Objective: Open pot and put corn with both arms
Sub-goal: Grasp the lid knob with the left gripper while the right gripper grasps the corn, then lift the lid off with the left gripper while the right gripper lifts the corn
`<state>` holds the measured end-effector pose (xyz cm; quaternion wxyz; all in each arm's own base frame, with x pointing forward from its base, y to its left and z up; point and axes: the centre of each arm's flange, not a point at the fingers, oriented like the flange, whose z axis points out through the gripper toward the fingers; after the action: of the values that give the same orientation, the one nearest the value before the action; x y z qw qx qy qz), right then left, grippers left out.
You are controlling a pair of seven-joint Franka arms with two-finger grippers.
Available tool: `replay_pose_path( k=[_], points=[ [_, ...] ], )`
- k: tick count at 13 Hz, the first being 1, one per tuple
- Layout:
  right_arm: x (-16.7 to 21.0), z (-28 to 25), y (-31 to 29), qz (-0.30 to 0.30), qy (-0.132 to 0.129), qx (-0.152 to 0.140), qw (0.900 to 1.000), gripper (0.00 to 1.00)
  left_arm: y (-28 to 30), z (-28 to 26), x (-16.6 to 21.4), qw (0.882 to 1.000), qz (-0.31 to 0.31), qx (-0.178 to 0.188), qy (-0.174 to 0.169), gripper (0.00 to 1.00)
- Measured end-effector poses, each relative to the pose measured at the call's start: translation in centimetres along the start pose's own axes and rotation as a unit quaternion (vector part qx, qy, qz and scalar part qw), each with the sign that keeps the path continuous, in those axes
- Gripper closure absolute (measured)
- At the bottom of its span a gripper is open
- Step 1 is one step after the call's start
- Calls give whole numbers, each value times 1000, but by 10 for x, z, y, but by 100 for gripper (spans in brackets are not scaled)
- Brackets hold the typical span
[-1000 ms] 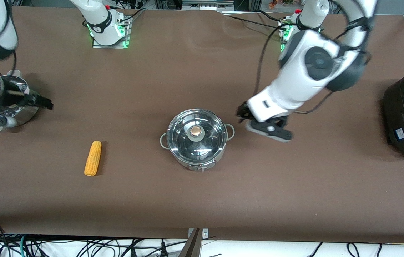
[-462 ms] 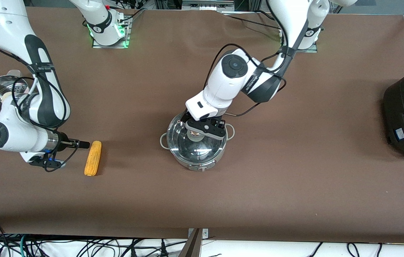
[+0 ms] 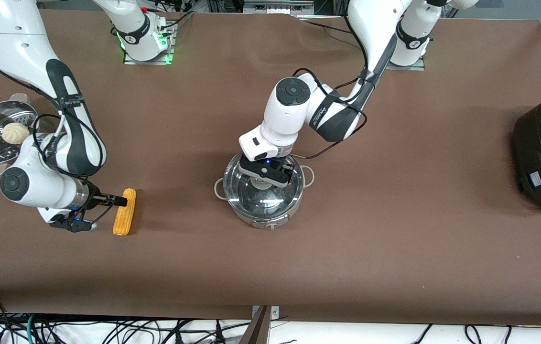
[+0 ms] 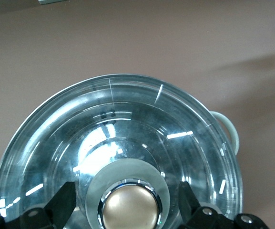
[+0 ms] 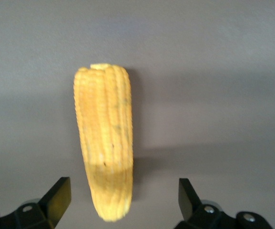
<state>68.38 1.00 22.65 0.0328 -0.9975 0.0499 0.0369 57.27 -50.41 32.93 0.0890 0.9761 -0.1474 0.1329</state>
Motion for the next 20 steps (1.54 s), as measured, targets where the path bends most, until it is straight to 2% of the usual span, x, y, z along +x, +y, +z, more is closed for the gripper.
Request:
replay_pose_path(
  k=[1, 3, 4, 5, 6, 10, 12, 14, 15, 16, 17, 19, 20],
  points=[
    [2, 7, -3, -2, 7, 0, 1000, 0, -1, 0, 1, 1000, 1, 2, 2, 12],
    [5, 19, -4, -3, 18, 0, 1000, 0, 2, -7, 5, 1000, 2, 0, 9, 35],
    [6, 24, -4, -3, 23, 0, 1000, 0, 5, -10, 5, 1000, 2, -2, 11, 37],
    [7, 29, -3, -2, 28, 0, 1000, 1, 7, -11, 6, 1000, 0, -3, 13, 43],
    [8, 34, -3, -2, 32, 0, 999, 7, 7, -13, 7, 1000, -1, -3, 13, 50],
    [10, 29, -17, -16, 32, 1, 999, 52, -1, -45, 10, 999, -7, 19, -26, 51],
    [8, -3, -24, -20, 10, 1, 1000, 56, -11, -82, 16, 999, -14, 30, -40, 51],
    [-2, -63, -34, -28, -15, 5, 999, 58, -41, -108, 23, 996, -31, 52, -58, 51],
    [-12, -100, -49, -32, -20, 13, 999, 63, -64, -118, 27, 994, -32, 74, -67, 51],
    [-26, -138, -71, -28, -19, 22, 999, 67, -90, -123, 27, 991, -25, 101, -83, 51],
    [-42, -173, -103, -16, -14, 32, 999, 67, -118, -122, 22, 987, -17, 123, -100, 51],
    [-78, -222, -191, 8, 1, 58, 998, 67, -168, -106, 3, 980, 1, 142, -141, 51],
    [-98, -231, -237, 10, 3, 66, 998, 67, -192, -96, -8, 976, 17, 142, -162, 51]
  ],
)
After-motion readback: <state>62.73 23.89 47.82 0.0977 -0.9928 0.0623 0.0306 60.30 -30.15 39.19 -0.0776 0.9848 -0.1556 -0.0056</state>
